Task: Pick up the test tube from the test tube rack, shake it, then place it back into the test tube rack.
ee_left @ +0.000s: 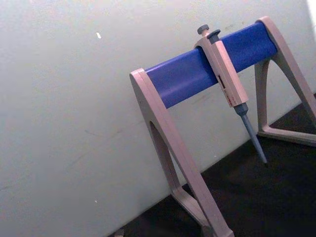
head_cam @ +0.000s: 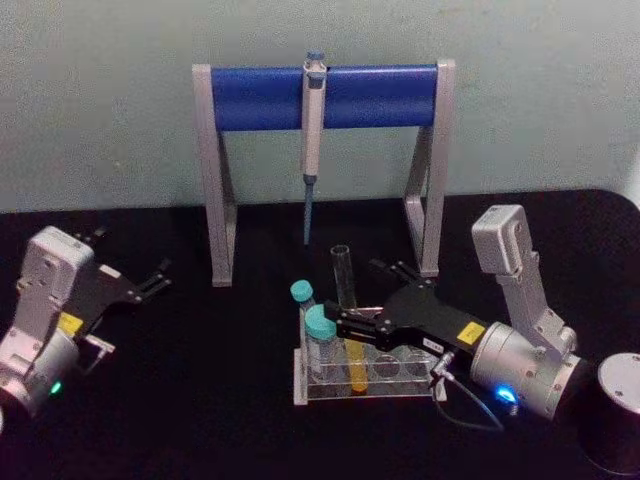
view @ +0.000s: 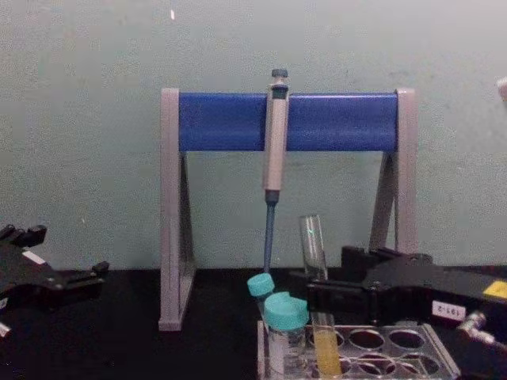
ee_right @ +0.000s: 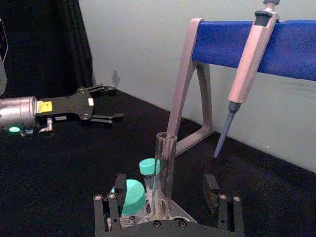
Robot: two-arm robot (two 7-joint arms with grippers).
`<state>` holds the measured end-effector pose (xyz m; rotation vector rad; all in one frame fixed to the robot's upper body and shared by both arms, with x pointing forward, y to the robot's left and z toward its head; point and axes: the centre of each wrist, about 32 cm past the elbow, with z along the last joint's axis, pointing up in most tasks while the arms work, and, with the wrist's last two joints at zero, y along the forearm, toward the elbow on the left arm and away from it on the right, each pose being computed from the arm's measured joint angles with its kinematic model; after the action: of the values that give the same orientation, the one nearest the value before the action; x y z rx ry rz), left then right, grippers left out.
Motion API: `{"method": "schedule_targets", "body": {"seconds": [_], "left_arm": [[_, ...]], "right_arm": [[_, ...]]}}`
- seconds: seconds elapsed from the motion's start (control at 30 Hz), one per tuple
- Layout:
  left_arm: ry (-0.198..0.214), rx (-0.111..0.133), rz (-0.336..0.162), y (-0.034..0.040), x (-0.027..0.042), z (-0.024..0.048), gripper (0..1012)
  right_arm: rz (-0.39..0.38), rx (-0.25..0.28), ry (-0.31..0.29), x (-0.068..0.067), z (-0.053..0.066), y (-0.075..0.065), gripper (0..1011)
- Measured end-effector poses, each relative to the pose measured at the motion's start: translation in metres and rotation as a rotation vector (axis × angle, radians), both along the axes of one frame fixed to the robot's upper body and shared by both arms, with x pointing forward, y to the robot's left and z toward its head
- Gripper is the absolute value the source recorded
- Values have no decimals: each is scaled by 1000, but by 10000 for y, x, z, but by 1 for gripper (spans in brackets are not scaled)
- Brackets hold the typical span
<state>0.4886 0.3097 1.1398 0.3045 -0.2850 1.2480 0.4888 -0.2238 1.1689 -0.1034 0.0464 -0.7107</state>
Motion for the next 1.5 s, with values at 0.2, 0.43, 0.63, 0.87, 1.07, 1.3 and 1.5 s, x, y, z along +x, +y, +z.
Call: {"method": "schedule_targets", "body": {"seconds": [0.2,0.43,0.63,0.87,1.07,1.3,1.5], "left_arm": [[0,0,0,0,0,0,1001],[0,0,0,0,0,0,1001],[0,0,0,0,0,0,1001],[0,0,0,0,0,0,1001],[0,0,0,0,0,0,1001],[0,0,0,0,0,0,1001],[0,0,0,0,0,0,1001]], "right_arm": [[6,4,12,13,3,27,1000],[5,4,28,16,-3,44,1000],[4,3,30,16,-3,44,1000],[3,3,29,16,-3,42,964],[2,3,28,16,-2,41,816],[2,4,27,15,-2,39,602],[2,4,27,14,-3,39,414]]}}
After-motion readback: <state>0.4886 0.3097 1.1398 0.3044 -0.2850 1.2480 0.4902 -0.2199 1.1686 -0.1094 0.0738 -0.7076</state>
